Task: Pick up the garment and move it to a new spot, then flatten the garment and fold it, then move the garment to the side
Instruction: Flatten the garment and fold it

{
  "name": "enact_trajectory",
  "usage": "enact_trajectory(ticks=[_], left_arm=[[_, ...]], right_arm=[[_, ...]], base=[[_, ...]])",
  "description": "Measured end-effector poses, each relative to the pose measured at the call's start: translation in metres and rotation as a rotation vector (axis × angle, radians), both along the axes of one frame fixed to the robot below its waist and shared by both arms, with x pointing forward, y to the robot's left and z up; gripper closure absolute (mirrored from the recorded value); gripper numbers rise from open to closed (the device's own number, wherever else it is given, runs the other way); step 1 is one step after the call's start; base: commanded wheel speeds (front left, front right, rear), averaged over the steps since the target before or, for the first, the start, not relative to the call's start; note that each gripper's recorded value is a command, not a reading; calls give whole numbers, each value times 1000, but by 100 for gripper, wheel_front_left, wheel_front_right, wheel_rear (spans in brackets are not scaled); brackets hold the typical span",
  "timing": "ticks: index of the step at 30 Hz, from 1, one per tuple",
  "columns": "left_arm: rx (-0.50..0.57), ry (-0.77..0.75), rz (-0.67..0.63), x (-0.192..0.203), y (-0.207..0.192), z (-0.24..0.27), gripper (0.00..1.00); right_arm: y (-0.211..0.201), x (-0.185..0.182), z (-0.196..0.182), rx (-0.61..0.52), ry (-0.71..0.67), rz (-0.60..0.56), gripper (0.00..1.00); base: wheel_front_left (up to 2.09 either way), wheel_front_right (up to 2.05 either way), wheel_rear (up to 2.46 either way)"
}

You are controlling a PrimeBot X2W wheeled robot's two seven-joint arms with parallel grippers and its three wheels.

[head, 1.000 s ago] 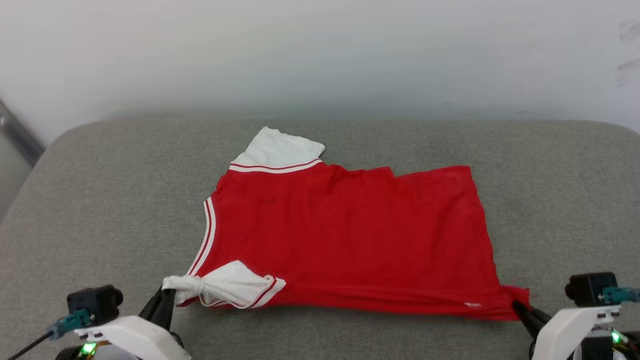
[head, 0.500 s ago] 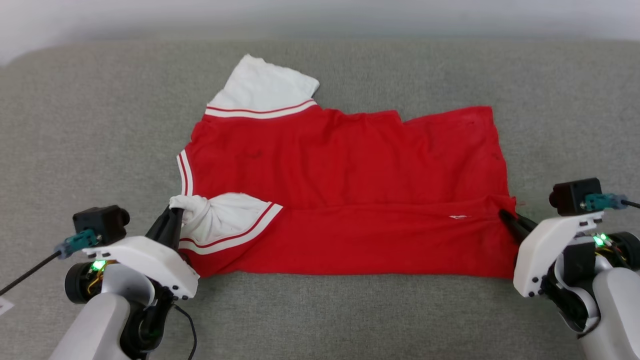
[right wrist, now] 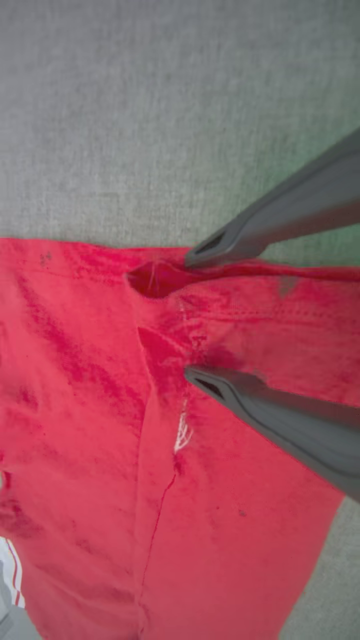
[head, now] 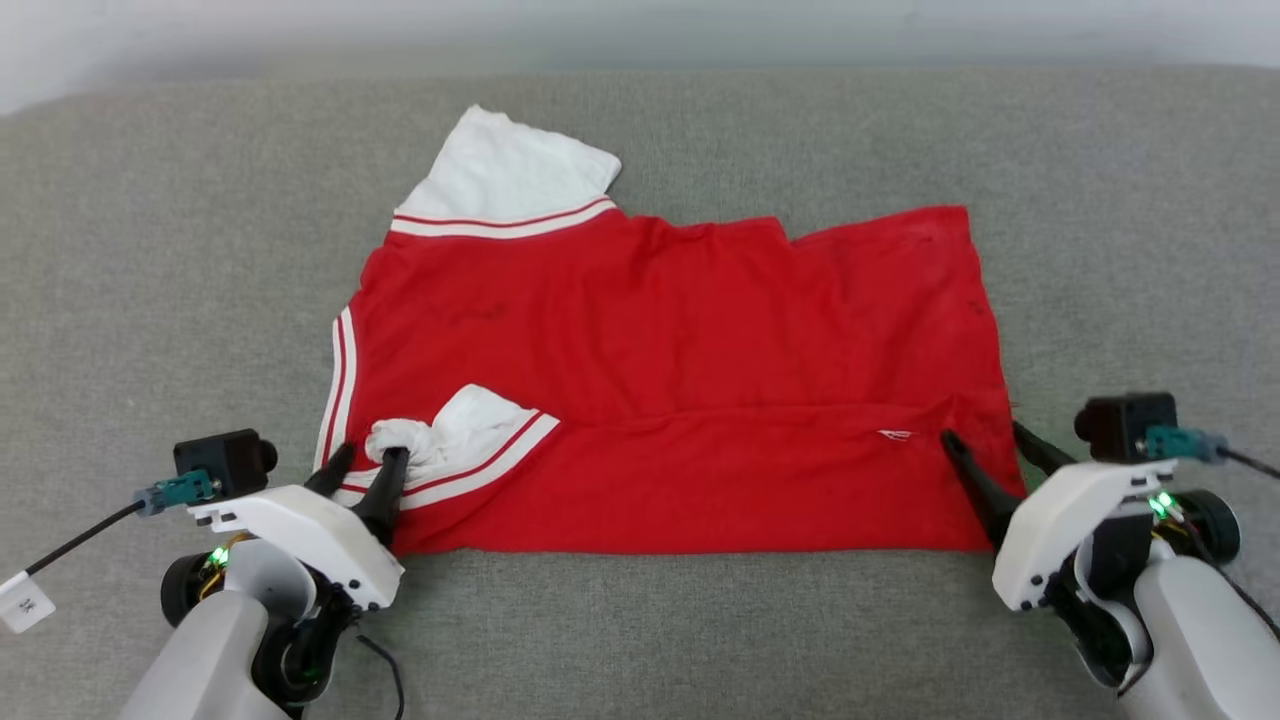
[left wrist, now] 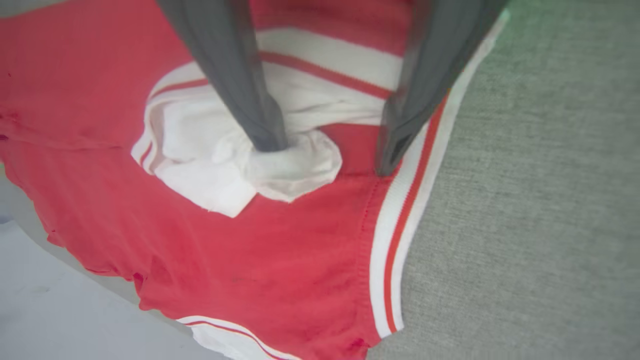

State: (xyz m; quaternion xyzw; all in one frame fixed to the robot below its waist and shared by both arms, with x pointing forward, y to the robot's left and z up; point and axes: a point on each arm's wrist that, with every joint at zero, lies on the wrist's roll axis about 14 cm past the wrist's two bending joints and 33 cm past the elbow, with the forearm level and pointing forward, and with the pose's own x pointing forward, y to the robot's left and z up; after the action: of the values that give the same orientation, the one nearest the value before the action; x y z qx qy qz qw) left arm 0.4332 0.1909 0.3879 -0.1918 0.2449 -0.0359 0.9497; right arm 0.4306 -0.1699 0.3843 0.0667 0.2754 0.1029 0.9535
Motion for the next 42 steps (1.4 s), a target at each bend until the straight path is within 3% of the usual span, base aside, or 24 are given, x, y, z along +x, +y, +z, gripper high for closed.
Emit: enact_trajectory(ticks=[5,6,10,16,25,37,38,39,40,41,42], left_arm=[[21,-38,21,-4,12,18,0],[30,-62,15,-6,13,31,0],[74,-85,-8,-13,21,54,0],[117,-19,-74,-26,23,67,0],[151,281,-191,-44,24,37,0],[78,576,-249,-38,18,-21,2],[73,586,-249,-37,17,-24,32],[66,593,-252,-36,16,-27,54],[59,598,-254,-37,14,-28,65],[49,597,-254,-37,13,-28,94],[45,586,-250,-37,12,-28,100]], right_arm=[[-6,1,35,29,-175,-35,0],[-9,0,57,41,-268,-51,0],[-18,-11,95,30,-421,-74,0],[-28,-32,125,5,-535,-112,0],[-25,-48,139,-6,-572,-152,0],[-38,-39,100,-12,-451,-220,0],[-39,-39,97,-13,-442,-224,0],[-41,-40,95,-15,-430,-230,0],[-43,-41,92,-19,-417,-236,0],[-45,-41,92,-21,-414,-240,0],[-47,-41,93,-23,-414,-243,0]], base=[[0,0,0],[0,0,0],[0,0,0],[0,0,0],[0,0,0],[0,0,0],[0,0,0],[0,0,0],[0,0,0],[0,0,0],[0,0,0]])
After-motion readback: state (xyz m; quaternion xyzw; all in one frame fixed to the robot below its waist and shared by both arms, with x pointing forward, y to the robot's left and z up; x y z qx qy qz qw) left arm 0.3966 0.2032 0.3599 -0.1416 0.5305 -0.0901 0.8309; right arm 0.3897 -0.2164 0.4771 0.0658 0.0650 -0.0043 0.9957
